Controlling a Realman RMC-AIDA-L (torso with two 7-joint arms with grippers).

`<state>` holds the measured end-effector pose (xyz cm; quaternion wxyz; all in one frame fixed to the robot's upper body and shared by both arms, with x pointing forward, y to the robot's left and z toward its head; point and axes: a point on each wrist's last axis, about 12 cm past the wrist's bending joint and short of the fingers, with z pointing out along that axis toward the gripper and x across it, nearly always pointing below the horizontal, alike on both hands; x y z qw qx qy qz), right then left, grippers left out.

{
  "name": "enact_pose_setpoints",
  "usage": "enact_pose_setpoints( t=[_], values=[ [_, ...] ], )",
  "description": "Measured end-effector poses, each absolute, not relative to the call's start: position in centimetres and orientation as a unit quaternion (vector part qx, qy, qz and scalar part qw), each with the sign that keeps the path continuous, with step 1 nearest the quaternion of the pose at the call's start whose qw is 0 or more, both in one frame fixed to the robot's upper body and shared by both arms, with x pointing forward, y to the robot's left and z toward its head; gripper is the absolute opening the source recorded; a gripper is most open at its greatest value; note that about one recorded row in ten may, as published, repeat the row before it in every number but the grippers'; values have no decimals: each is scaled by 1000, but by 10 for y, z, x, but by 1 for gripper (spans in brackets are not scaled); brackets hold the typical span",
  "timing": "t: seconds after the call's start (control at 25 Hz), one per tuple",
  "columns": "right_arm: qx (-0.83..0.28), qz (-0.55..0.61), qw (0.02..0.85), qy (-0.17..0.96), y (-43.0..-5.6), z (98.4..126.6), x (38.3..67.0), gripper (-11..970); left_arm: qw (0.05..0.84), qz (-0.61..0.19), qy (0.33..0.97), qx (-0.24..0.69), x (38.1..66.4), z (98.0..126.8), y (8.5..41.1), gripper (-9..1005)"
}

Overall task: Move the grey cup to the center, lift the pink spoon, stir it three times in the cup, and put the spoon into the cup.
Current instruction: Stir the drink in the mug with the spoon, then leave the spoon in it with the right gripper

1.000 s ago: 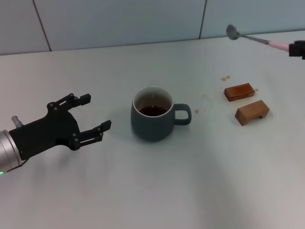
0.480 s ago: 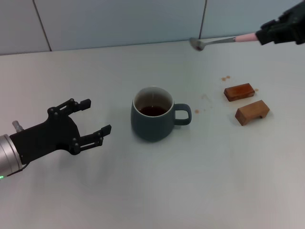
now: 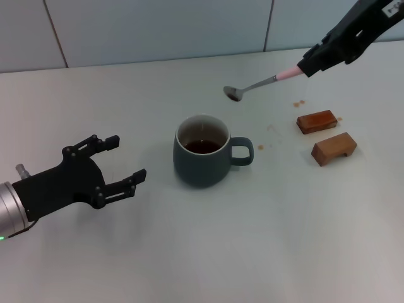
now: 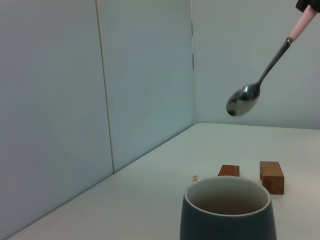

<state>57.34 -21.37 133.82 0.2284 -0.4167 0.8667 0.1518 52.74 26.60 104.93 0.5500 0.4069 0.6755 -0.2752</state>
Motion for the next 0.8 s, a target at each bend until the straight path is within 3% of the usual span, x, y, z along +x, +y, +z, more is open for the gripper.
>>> enact_pose_setpoints(
  t=[0.8],
  values=[
    [-436, 157, 150, 873, -169, 1290, 619, 165, 546, -279, 674, 413, 526, 1049, 264, 851]
  ],
)
